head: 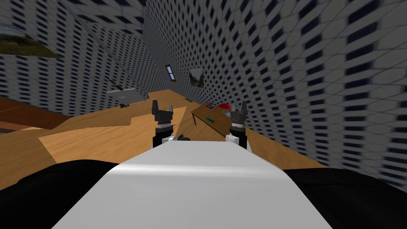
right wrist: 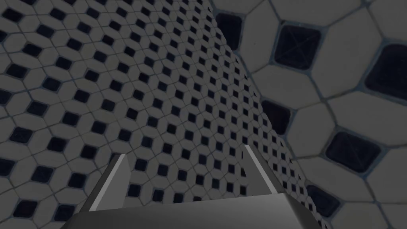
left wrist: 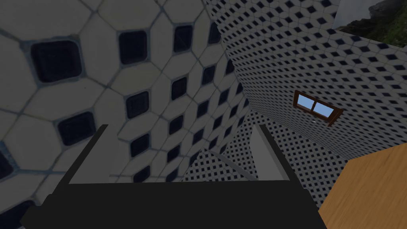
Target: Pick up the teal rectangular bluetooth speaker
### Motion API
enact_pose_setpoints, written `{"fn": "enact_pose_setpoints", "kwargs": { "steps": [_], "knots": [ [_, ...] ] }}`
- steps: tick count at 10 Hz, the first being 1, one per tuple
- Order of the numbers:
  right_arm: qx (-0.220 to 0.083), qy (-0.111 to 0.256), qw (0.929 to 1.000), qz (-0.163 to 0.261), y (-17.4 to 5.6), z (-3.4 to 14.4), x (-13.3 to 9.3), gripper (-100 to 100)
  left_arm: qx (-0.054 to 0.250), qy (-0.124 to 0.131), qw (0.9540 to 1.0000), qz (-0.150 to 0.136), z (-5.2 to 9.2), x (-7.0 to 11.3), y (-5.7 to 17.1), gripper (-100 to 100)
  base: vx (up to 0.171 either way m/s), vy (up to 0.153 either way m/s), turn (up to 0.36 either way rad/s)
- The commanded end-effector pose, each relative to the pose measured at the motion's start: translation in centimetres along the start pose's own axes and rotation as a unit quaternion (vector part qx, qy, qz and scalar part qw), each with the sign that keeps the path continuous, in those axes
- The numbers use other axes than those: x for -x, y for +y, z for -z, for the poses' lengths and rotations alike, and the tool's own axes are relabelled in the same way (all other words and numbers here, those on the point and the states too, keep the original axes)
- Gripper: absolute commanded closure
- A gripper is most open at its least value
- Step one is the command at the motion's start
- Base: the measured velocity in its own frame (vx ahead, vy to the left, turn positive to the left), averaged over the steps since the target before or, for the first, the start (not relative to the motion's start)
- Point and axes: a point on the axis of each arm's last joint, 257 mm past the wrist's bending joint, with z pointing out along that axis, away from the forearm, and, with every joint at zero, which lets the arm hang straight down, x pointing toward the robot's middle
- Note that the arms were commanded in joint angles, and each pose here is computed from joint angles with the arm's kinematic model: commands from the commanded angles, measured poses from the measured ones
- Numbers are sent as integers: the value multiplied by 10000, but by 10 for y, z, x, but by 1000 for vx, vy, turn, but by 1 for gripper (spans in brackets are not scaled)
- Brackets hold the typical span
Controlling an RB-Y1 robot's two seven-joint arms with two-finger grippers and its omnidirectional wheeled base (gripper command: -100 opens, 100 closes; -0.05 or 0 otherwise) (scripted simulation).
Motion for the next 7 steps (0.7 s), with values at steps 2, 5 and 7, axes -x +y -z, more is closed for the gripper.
{"fn": "enact_pose_setpoints", "kwargs": {
  "steps": [2,5,7],
  "knots": [
    [-142,453,9989,62,-20,3,-20,-100,0,0,10000,1,0,0,0,0,72,91,142],
    [-369,1042,9938,148,-51,13,-49,-100,0,-1,10000,1,0,0,0,0,137,151,149],
    [-501,1345,9894,237,-68,21,-59,-100,0,0,10000,0,0,0,0,0,98,80,98]
  ]
}}
